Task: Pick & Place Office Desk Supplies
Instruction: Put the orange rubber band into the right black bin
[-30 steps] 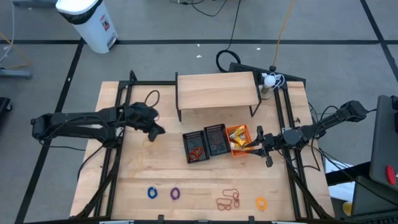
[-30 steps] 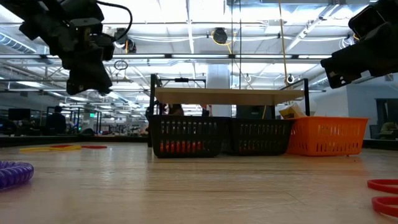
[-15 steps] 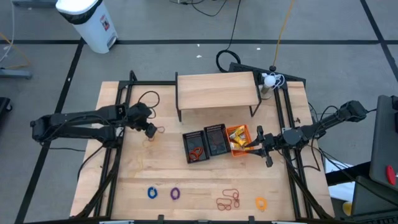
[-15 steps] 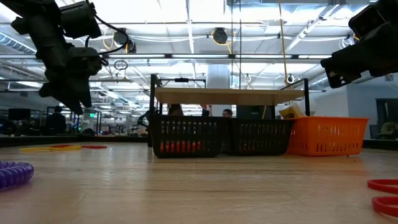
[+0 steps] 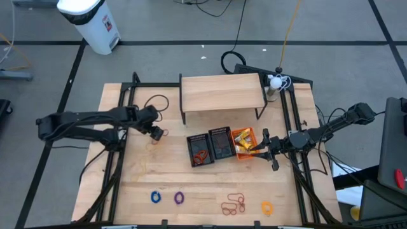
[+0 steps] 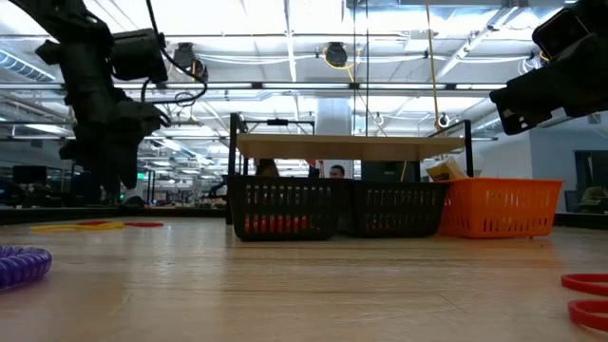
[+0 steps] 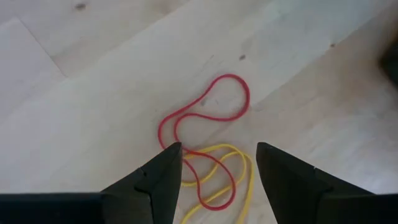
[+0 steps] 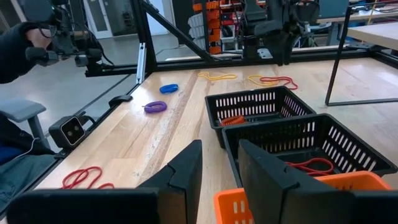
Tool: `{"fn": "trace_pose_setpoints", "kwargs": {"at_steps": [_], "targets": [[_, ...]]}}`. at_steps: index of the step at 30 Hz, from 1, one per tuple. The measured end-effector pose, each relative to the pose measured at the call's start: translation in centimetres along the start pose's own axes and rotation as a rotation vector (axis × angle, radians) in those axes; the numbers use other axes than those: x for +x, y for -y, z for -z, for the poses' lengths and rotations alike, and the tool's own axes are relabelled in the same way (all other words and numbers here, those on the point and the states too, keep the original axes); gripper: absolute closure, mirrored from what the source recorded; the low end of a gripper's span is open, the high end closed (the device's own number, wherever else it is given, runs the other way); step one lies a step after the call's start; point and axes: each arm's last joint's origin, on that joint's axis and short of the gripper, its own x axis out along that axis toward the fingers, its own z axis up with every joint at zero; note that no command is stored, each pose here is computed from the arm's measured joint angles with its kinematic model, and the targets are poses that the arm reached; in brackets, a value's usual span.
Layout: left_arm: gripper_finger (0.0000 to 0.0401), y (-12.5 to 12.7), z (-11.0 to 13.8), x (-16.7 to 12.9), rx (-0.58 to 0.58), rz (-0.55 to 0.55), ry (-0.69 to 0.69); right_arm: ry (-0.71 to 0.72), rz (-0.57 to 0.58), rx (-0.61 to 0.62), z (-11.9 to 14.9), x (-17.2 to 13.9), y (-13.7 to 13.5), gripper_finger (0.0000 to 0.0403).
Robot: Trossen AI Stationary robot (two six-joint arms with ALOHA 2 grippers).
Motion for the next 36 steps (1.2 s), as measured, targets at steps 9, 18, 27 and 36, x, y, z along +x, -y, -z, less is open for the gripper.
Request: {"fn": "trace_pose_setpoints", "kwargs": {"at_steps": [9, 18, 27, 36], "targets": [[0.0194, 0.0, -0.2, 1.1, -0.011, -0.038, -0.047, 0.0, 0.0, 0.002, 0.0, 0.0, 0.0, 0.031], [0.0194, -0.2, -0.3, 2.0, -0.021, -0.105, -0.064, 0.0, 0.0, 0.002, 0.0, 0.0, 0.0, 0.031], [0.0194, -0.3, -0.3, 2.7, -0.041, -0.138, -0.089, 0.0, 0.0, 0.003, 0.0, 0.0, 0.0, 0.031], [0.0194, -0.3, -0.3, 2.9, -0.067, -0.162, -0.081, 0.0, 0.0, 0.003, 0.0, 0.0, 0.0, 0.031]]}}
